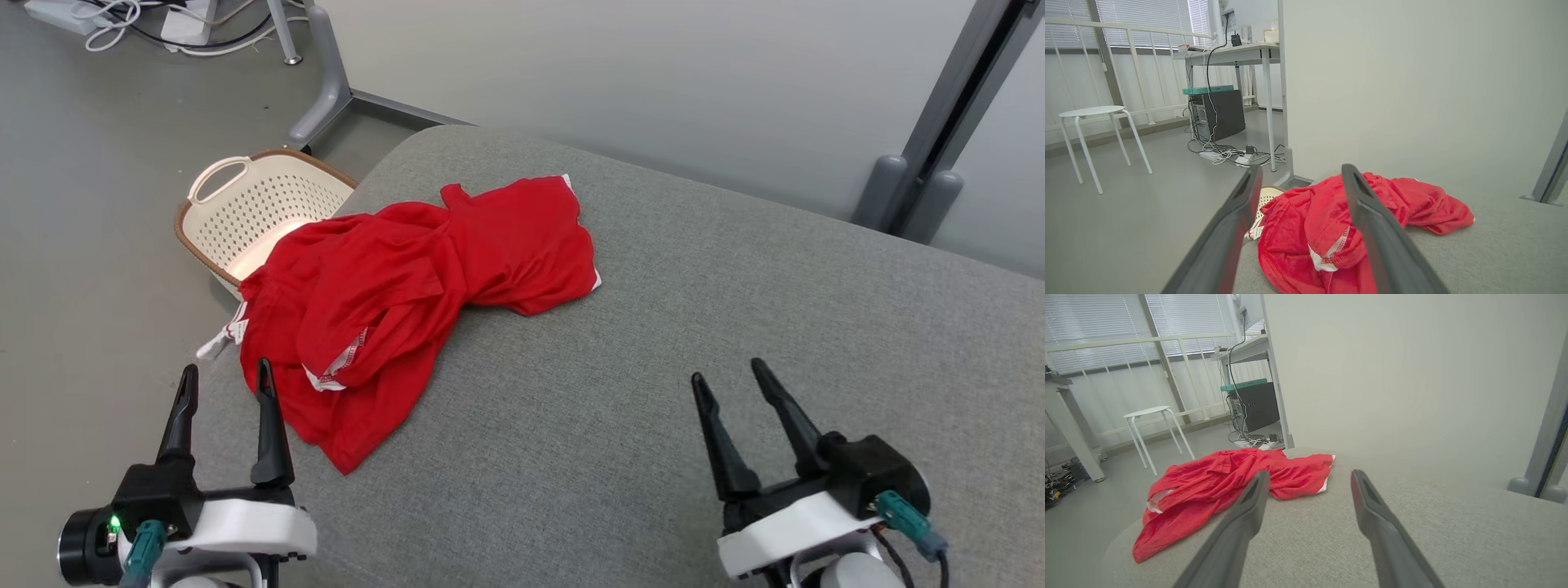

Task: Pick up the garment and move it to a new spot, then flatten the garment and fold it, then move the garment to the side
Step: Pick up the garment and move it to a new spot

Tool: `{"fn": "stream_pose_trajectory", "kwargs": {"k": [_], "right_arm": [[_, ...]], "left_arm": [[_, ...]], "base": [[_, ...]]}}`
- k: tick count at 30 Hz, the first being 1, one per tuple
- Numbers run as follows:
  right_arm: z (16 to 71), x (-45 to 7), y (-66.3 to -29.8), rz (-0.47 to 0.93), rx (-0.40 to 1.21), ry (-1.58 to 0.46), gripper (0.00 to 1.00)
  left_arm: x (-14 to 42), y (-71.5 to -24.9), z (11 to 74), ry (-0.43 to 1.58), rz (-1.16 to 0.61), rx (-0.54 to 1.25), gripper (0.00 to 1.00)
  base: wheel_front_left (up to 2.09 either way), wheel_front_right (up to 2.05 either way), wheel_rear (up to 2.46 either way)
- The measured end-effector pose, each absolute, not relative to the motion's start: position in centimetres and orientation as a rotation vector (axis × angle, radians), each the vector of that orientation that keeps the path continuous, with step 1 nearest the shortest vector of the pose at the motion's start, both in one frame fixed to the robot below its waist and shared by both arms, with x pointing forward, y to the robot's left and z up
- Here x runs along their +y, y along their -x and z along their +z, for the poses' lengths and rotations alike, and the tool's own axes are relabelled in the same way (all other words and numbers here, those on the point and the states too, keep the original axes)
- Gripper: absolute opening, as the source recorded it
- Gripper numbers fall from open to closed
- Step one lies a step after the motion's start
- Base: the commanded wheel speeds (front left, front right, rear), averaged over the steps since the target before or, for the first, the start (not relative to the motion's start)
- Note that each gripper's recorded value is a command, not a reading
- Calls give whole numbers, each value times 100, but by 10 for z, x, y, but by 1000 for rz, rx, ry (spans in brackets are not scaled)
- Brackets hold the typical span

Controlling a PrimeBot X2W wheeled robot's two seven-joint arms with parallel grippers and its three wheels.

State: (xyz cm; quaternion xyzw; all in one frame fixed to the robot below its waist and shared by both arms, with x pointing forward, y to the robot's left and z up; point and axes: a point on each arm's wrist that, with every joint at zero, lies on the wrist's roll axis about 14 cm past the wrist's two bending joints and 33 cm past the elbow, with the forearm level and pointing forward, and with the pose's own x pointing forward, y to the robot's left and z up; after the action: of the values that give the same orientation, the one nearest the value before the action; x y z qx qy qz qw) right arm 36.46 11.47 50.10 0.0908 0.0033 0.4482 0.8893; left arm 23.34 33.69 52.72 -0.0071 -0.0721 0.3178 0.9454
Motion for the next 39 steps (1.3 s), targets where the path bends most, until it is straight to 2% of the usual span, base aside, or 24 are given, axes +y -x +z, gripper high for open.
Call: {"fn": "stream_pose_trajectory", "kwargs": {"k": [6, 13, 22, 28, 29, 30, 35, 39], "right_arm": [[498, 82, -388, 810, -3, -190, 100], [487, 56, -414, 718, -8, -177, 100], [454, 37, -433, 676, 50, -156, 100], [437, 29, -439, 660, 83, -149, 100], [435, 28, -440, 660, 85, -147, 100], [435, 28, -441, 661, 85, -145, 100], [429, 23, -442, 650, 98, -140, 100], [425, 21, -441, 648, 110, -129, 100]], "left_arm": [[342, -254, 519, -1, 562, -105, 100], [340, -309, 484, -59, 363, 67, 100], [349, -360, 440, -121, 251, 340, 100], [353, -381, 424, -155, 210, 431, 100], [353, -382, 419, -147, 211, 451, 38], [354, -383, 416, -134, 216, 465, 0], [355, -389, 409, -113, 216, 500, 0], [362, -393, 418, -98, 235, 441, 0]], "base": [[0, 0, 0], [0, 0, 0], [0, 0, 0], [0, 0, 0], [0, 0, 0], [0, 0, 0], [0, 0, 0], [0, 0, 0]]}}
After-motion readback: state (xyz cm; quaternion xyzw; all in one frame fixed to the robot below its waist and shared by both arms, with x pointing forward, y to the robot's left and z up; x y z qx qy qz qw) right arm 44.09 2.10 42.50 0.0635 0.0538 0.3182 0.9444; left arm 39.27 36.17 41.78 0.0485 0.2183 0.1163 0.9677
